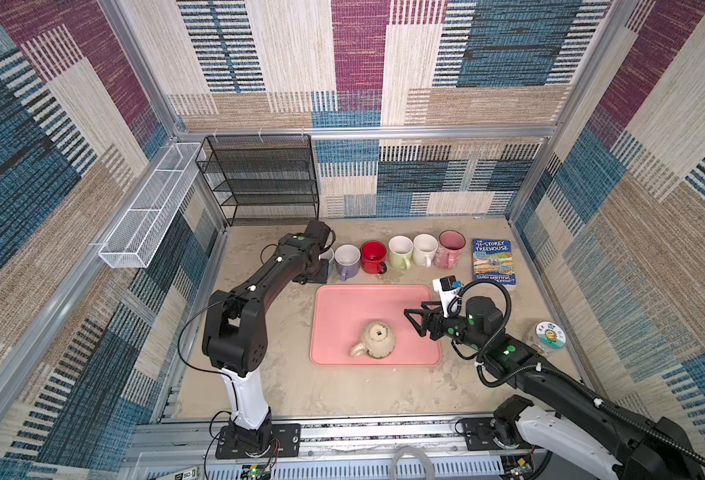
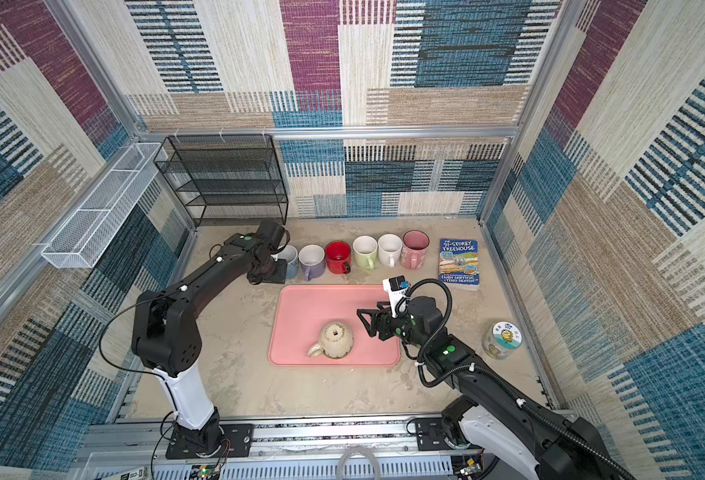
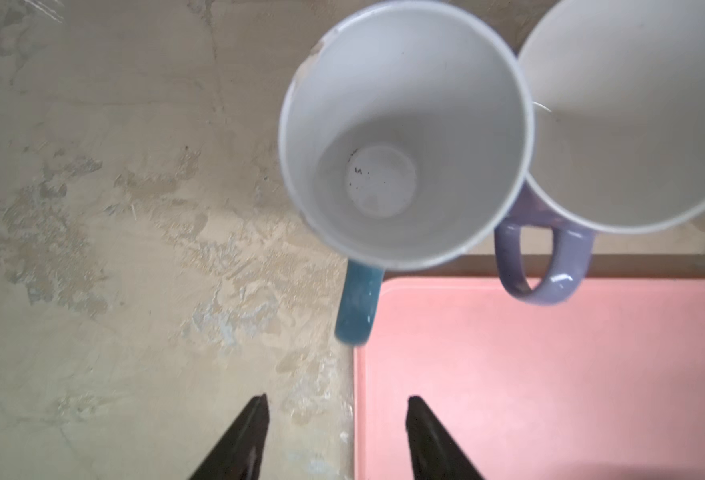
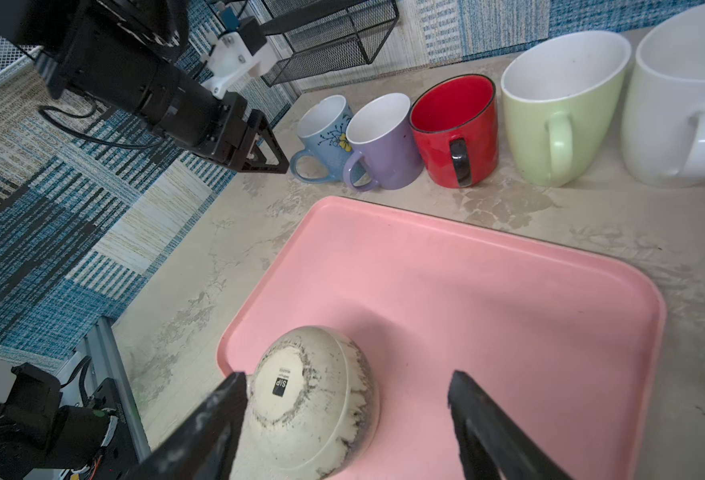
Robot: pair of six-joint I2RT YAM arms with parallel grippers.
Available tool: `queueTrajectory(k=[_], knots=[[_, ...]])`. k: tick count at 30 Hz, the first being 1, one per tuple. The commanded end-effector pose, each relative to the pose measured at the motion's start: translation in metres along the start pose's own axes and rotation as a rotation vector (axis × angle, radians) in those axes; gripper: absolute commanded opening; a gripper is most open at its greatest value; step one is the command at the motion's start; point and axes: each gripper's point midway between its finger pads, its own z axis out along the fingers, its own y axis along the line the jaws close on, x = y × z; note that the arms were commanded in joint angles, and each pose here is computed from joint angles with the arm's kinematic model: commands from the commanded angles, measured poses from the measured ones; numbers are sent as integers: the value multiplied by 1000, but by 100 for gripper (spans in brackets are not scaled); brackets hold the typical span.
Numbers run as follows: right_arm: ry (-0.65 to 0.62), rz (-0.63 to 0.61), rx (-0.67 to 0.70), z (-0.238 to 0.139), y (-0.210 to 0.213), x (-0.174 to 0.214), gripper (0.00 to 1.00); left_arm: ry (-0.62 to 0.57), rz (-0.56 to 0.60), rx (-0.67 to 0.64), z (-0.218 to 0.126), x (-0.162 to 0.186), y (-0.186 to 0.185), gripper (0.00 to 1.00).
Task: Turn the mug right side up
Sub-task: 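Open the left gripper and move it over the cream mug on the tray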
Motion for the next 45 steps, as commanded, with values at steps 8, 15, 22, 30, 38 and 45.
queueTrajectory(k=[8, 15, 22, 30, 38, 45], knots=[[131, 48, 0, 3, 4, 12, 79, -51, -36, 181, -55, 69, -14, 81], [283, 110, 75, 1, -11, 49, 75, -100, -12, 281, -84, 100, -17, 81], [378, 177, 143, -7, -18, 84, 75, -160, 54, 328, -120, 110, -11, 81], [480, 216, 190, -1, -15, 113, 74, -193, 71, 341, -122, 119, -8, 81], [481, 224, 207, 17, -14, 103, 74, -197, 90, 392, -126, 121, -16, 81], [482, 206, 224, 38, -17, 95, 75, -195, 87, 415, -125, 122, -19, 81]])
